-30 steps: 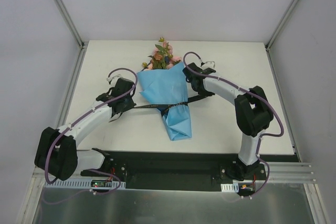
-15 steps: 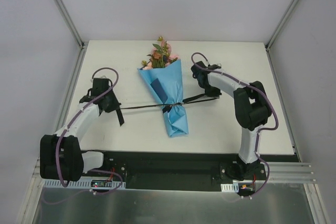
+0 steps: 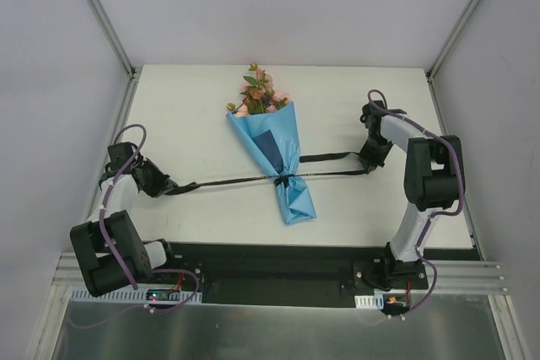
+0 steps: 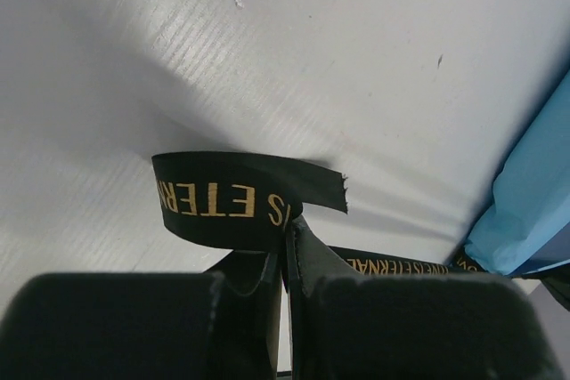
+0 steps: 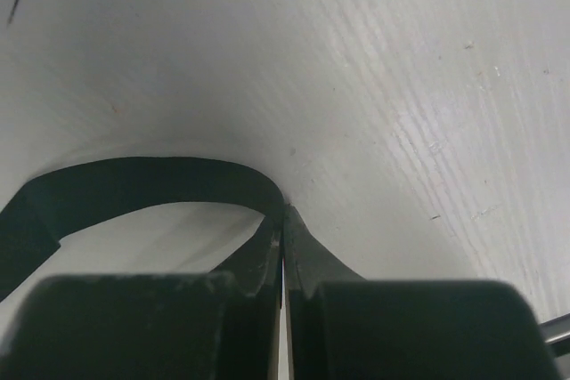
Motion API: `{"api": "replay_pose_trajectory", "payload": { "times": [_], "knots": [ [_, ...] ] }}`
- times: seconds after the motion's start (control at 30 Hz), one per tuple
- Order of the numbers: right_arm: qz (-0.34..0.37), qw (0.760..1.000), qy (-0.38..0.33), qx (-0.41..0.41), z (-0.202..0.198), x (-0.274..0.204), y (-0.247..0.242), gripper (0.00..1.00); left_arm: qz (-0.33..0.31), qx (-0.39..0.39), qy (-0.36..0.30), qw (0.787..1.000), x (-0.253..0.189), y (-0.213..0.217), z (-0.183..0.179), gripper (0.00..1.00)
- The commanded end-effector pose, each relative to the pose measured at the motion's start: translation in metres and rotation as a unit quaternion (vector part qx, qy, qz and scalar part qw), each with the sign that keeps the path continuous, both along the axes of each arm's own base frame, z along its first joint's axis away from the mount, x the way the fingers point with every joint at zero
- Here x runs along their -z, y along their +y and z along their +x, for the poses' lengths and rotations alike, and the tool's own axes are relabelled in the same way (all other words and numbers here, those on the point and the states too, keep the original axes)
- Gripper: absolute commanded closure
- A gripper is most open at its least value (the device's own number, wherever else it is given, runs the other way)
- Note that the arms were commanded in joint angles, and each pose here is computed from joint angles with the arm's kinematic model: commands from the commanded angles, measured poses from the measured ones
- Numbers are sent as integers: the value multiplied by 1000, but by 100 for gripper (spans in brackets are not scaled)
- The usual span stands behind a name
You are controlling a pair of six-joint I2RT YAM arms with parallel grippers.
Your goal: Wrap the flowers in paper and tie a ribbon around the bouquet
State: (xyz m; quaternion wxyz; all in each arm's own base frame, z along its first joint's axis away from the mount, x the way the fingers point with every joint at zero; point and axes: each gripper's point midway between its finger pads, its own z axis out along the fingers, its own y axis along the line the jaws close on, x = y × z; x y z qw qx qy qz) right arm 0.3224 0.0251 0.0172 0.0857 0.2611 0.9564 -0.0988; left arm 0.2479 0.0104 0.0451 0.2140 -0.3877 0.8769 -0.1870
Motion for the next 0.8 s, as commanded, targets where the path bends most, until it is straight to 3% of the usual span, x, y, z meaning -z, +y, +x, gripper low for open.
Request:
{"api": "replay_pose_trajectory", "payload": {
  "times": [0.0, 0.27, 0.4, 0.47, 0.5, 0.53, 0.6, 0.67, 0.7, 0.73, 0.77],
  "knots": [
    [-21, 997, -41, 56, 8, -15, -33, 100, 34, -30, -39, 998, -13, 27, 13, 100],
    [-33, 998, -31, 53, 15, -11, -40, 100, 25, -7, -63, 998, -24, 28, 27, 100],
    [-12, 999, -32, 23, 20, -17, -26, 100, -13, 15, -85, 996, -33, 11, 30, 98],
    [-3, 999, -34, 19, 20, -19, -20, 99, -29, 9, -90, 995, -36, 5, 27, 87],
    [7, 999, -35, 20, 20, -19, -15, 100, -37, 3, -93, 995, -39, 1, 24, 71],
    [8, 999, -27, 23, 18, -18, -15, 100, -48, 2, -94, 994, -41, -3, 23, 65],
    [19, 999, -20, 21, 22, -18, -11, 96, -68, -8, -81, 994, -45, -12, 18, 42],
    [33, 999, -20, 11, 29, -18, -6, 85, -86, -10, -74, 993, -47, -20, 16, 41],
    [40, 999, -20, 7, 31, -19, -3, 73, -101, -14, -68, 992, -51, -30, 15, 40],
    [43, 999, -21, 5, 31, -22, -2, 67, -109, -16, -63, 992, -54, -36, 16, 1],
    [45, 999, -25, 3, 32, -26, 0, 61, -119, -11, -56, 991, -56, -45, 16, 1]
  ]
}}
